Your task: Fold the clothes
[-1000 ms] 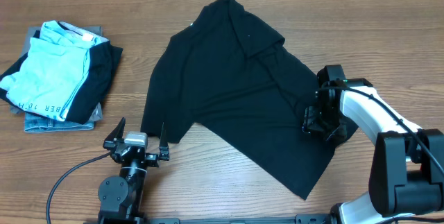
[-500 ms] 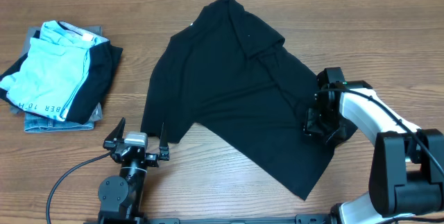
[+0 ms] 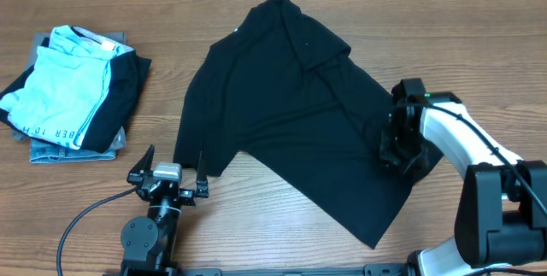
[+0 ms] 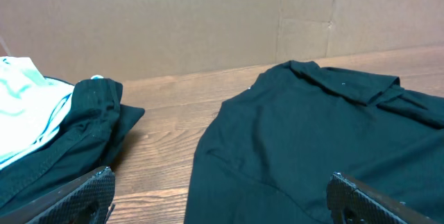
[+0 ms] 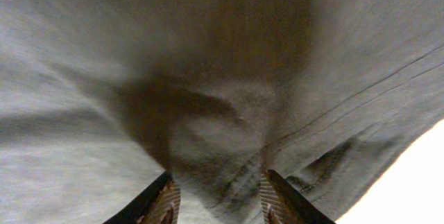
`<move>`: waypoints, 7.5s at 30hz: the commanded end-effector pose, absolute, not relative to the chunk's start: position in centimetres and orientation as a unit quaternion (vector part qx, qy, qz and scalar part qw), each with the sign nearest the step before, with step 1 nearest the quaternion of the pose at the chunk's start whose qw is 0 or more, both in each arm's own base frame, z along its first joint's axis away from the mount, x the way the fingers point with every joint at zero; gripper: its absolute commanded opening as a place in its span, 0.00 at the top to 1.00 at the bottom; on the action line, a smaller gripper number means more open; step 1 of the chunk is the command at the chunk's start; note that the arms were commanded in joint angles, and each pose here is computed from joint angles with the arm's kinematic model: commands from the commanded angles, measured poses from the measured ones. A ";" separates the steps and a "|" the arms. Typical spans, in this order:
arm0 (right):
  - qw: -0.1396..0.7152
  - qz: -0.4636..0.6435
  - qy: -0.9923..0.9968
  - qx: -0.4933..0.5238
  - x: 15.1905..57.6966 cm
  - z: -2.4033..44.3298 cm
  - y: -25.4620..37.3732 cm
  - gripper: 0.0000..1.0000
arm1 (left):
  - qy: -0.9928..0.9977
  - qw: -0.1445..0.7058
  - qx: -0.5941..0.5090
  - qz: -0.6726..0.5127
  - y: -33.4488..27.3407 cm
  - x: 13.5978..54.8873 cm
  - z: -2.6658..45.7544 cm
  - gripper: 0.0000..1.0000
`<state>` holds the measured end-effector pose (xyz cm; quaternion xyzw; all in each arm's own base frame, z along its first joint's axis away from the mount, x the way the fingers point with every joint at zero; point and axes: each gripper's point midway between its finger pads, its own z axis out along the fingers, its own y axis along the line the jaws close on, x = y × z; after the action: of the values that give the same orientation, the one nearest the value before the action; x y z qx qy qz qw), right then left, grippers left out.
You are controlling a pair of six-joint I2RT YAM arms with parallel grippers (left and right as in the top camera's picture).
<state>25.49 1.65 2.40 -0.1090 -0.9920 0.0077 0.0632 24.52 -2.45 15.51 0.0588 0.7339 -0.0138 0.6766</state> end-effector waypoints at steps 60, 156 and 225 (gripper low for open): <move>0.038 0.015 -0.993 -0.107 25.1 0.2 1.3 0.44 | 0.732 0.679 0.062 -0.003 -2.2 24.5 15.5 0.00; 0.062 0.018 -0.990 -0.122 24.3 1.0 1.4 0.64 | 0.732 0.679 0.062 -0.003 -2.2 24.5 15.5 0.00; -0.358 0.074 -0.890 -0.272 47.5 14.5 -21.3 0.16 | 0.732 0.679 0.062 -0.003 -2.2 24.5 15.5 0.00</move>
<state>46.89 -20.18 11.53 -0.2686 -0.8998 0.0655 -0.3374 24.52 -2.45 15.51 0.0589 0.7339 -0.0137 0.6766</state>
